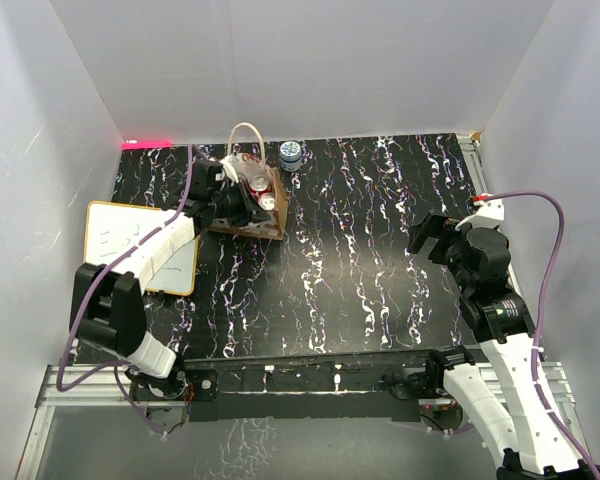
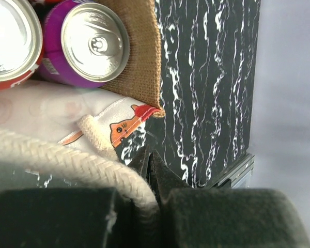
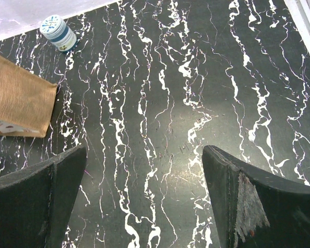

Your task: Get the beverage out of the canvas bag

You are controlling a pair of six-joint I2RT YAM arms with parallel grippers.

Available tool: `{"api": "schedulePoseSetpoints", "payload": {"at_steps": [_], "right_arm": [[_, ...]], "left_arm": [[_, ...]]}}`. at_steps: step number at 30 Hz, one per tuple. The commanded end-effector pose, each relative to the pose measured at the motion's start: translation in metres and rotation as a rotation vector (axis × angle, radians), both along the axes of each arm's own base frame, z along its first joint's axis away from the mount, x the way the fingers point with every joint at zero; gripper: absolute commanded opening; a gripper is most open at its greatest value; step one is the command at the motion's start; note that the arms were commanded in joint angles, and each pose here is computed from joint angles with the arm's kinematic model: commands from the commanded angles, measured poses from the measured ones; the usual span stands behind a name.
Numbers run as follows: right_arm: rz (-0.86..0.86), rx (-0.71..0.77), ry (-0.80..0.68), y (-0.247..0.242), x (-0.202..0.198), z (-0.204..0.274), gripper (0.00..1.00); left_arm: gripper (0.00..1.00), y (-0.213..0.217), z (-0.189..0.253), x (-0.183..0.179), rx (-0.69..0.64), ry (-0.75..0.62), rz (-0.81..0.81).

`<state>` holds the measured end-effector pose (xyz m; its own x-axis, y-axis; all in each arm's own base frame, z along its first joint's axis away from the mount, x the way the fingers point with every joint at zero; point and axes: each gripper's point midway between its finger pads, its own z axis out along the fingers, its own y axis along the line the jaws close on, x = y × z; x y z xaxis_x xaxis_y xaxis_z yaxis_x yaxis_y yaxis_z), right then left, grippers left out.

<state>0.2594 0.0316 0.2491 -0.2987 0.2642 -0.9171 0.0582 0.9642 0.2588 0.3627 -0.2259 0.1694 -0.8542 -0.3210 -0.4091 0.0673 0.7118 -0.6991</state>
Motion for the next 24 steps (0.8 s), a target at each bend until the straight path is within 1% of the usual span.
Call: {"api": "schedulePoseSetpoints", "payload": {"at_steps": [1,10,16,20,24], "right_arm": [[0.01,-0.002,-0.069,0.001,0.006,0.016,0.98],[0.037,-0.002,-0.06,0.006,0.008,0.013,0.98],[0.045,-0.001,-0.05,0.007,0.008,0.011,0.98],[0.073,0.003,-0.041,0.012,0.009,0.009,0.98],[0.107,0.01,-0.024,0.019,0.01,0.006,0.98]], "left_arm": [[0.0,-0.002,0.026,-0.054,-0.013,-0.027,-0.118],[0.0,0.03,0.016,-0.11,0.082,-0.032,-0.12],[0.0,0.054,0.0,-0.139,0.185,0.0,-0.112],[0.0,0.069,-0.005,-0.155,0.233,0.015,-0.083],[0.0,0.089,-0.006,-0.166,0.298,0.024,-0.012]]}}
